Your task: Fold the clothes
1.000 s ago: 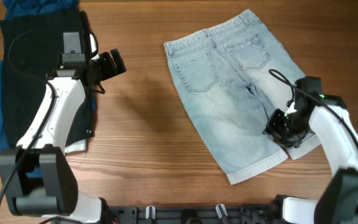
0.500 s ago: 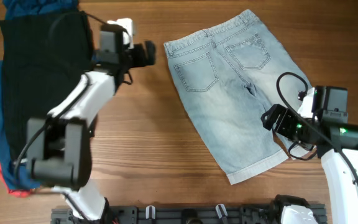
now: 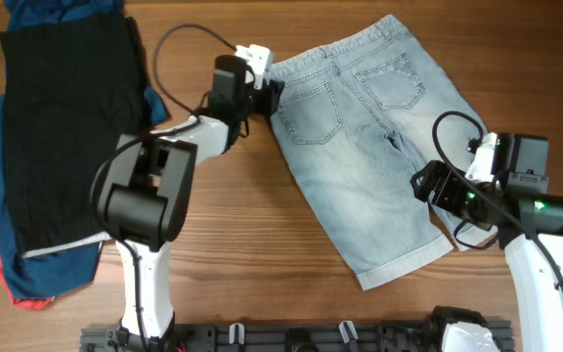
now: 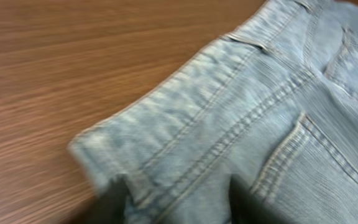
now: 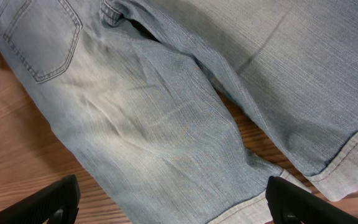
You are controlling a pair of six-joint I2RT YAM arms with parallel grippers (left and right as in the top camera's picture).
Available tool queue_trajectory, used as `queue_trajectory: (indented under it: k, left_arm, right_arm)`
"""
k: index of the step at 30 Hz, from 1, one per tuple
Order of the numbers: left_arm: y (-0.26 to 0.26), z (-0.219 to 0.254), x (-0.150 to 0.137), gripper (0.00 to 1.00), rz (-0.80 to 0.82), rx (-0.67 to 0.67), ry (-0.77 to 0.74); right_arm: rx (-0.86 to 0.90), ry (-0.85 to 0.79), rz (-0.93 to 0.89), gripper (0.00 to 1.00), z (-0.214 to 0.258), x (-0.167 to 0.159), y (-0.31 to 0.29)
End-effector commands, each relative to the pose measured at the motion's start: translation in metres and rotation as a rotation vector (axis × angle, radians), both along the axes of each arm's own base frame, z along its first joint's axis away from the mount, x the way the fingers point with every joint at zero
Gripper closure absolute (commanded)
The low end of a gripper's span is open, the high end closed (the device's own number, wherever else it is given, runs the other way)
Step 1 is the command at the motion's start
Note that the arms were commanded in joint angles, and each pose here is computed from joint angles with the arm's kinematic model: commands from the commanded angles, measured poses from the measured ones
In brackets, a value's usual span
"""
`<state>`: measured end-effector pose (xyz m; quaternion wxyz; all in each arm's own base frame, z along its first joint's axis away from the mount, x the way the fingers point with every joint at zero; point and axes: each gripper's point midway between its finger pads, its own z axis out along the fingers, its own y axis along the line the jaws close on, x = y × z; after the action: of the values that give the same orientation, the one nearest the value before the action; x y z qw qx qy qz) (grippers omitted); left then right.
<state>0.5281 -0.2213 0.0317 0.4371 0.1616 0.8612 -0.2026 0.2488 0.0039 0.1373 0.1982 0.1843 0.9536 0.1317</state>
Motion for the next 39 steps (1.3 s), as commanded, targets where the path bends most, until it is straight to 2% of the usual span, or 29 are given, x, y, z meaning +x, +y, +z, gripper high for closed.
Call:
queue_trajectory:
  k: [1, 5, 8, 11, 14, 18, 21, 26, 30, 32, 36, 39]
  left_arm:
    - [-0.018, -0.006, 0.006, 0.67, -0.074, 0.031, -0.039]
    - [-0.011, -0.025, 0.007, 0.72, -0.047, 0.064, -0.010]
    - [0.015, -0.047, 0.008, 0.84, 0.033, 0.196, 0.024]
    - [0.039, -0.067, 0.003, 0.86, 0.074, 0.326, 0.067]
    - [0.068, -0.088, -0.012, 0.89, 0.134, 0.426, 0.176]
    - [0.103, -0.118, -0.055, 0.89, 0.182, 0.476, 0.421]
    - [0.133, -0.119, -0.067, 0.87, 0.347, 0.452, 0.550]
    - [0.176, -0.106, -0.111, 0.87, 0.562, 0.402, 0.886]
    - [0.180, -0.100, -0.171, 0.78, 0.533, 0.299, 1.203]
    - [0.182, -0.090, -0.201, 0.81, 0.529, 0.287, 1.349]
    - [0.184, -0.072, -0.240, 0.89, 0.515, 0.342, 1.519]
    - [0.187, -0.064, -0.259, 0.86, 0.502, 0.401, 1.584]
  right_arm:
    - [0.006, -0.020, 0.018, 0.04, 0.003, 0.001, 0.003]
    - [0.004, -0.039, 0.017, 0.04, 0.005, 0.006, 0.002]
    - [0.014, -0.037, 0.005, 0.04, 0.005, 0.005, 0.003]
    - [0.016, -0.043, 0.006, 0.04, 0.006, 0.007, 0.003]
    - [0.017, -0.048, 0.005, 0.04, 0.006, 0.008, 0.003]
    - [0.020, -0.070, 0.008, 0.04, 0.009, 0.013, 0.004]
    - [0.015, -0.098, 0.009, 0.05, 0.011, 0.021, 0.003]
    - [0.013, -0.114, 0.009, 0.04, 0.007, 0.035, 0.000]
    - [0.013, -0.107, 0.022, 0.05, -0.008, 0.054, 0.001]
    - [0.011, -0.123, 0.028, 0.05, -0.016, 0.071, 0.000]
    - [0.026, -0.172, 0.045, 0.05, -0.026, 0.104, 0.002]
    - [0.003, -0.195, 0.058, 0.05, -0.027, 0.123, -0.003]
